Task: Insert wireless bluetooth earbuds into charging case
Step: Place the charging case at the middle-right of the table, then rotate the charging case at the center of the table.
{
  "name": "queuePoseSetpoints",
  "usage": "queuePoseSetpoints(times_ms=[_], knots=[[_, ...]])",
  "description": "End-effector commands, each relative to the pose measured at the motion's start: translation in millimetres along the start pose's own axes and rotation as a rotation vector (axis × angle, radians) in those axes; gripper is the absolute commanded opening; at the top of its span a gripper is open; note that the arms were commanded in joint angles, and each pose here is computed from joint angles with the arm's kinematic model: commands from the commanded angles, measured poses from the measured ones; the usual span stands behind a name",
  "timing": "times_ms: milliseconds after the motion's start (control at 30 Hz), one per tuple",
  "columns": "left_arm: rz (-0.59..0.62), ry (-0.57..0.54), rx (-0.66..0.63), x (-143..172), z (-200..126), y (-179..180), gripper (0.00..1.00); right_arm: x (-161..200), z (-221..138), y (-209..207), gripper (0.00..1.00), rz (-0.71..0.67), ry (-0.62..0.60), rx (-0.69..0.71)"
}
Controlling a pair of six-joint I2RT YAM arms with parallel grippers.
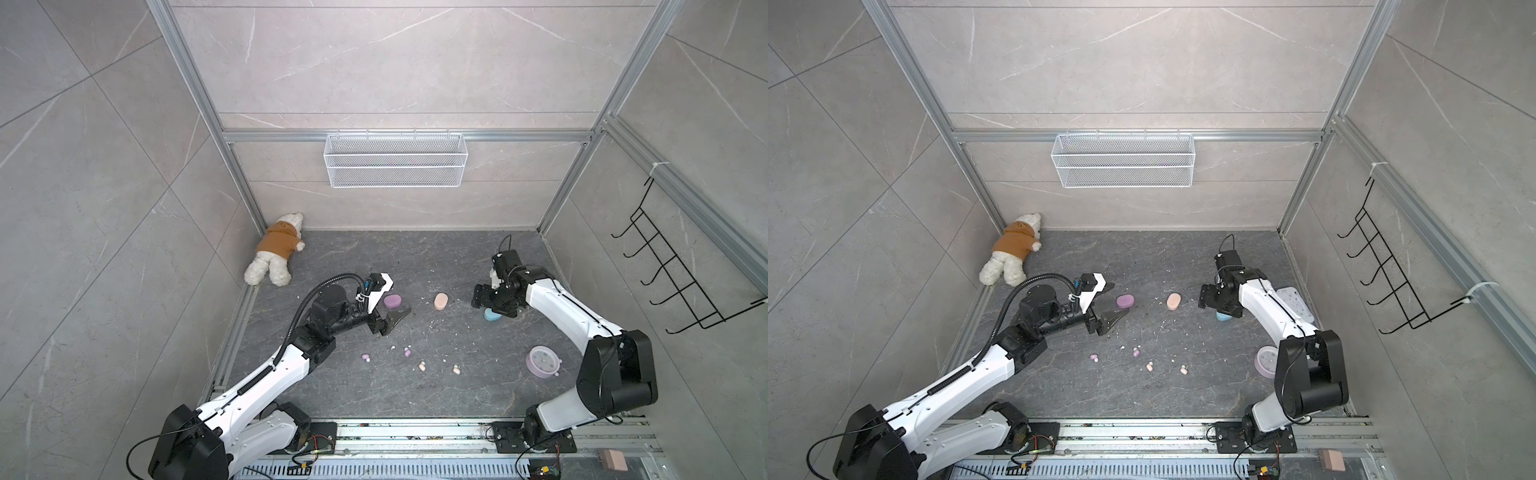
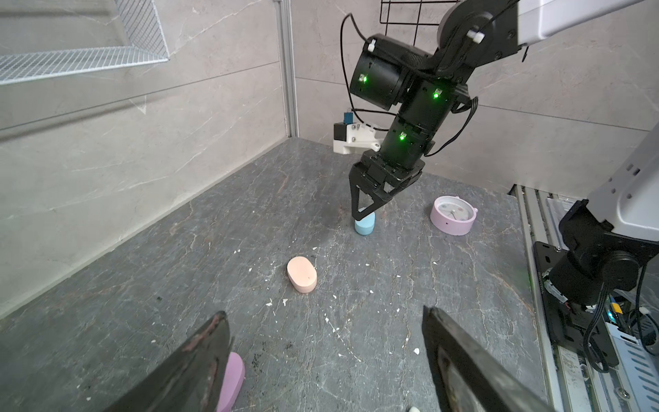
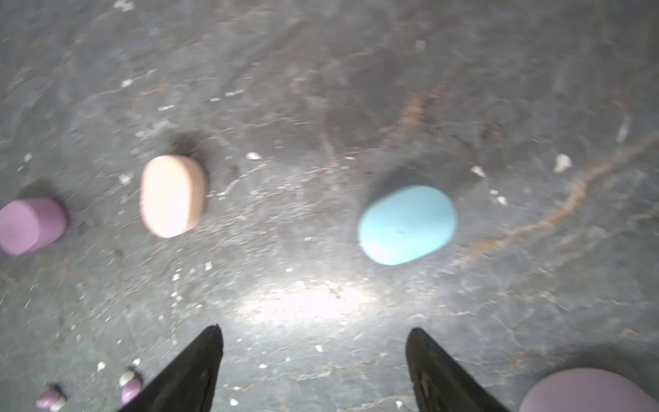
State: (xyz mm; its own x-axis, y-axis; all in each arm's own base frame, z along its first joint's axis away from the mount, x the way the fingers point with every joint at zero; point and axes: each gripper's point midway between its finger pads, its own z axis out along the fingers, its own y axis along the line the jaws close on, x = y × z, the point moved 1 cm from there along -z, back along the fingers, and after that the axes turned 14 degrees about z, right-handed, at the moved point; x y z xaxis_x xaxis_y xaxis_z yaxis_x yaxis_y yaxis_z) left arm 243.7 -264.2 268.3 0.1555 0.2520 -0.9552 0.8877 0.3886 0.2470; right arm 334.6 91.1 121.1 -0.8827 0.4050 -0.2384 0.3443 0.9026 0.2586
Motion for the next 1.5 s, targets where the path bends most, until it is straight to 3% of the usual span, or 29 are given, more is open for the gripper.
queuePoseSetpoints(times_ms=[0, 400, 767, 1200, 1467], knots=[[-0.004, -0.013, -0.044, -8.2, -5.7, 7.5, 0.87, 2.4, 4.1, 31.4, 0.85, -0.067, 0.018, -0.025], [-0.011, 0.011, -0.058, -0.9, -5.7, 9.2, 0.87, -40.6, 57.2, 106.7, 0.87, -0.253, 0.081, -0.162], [0.005, 0.028, -0.060, 2.4, 3.3, 17.3, 0.87, -28.9, 111.2, 128.0, 0.85, -0.289, 0.240, -0.216], [0.010, 0.027, -0.076, 4.9, -3.9, 18.5, 0.87, 13.6, 93.0, 109.7, 0.83, -0.323, 0.314, -0.152], [0.011, 0.020, -0.079, 2.4, -5.5, 19.1, 0.87, 19.1, 74.7, 103.5, 0.83, -0.301, 0.245, -0.054]])
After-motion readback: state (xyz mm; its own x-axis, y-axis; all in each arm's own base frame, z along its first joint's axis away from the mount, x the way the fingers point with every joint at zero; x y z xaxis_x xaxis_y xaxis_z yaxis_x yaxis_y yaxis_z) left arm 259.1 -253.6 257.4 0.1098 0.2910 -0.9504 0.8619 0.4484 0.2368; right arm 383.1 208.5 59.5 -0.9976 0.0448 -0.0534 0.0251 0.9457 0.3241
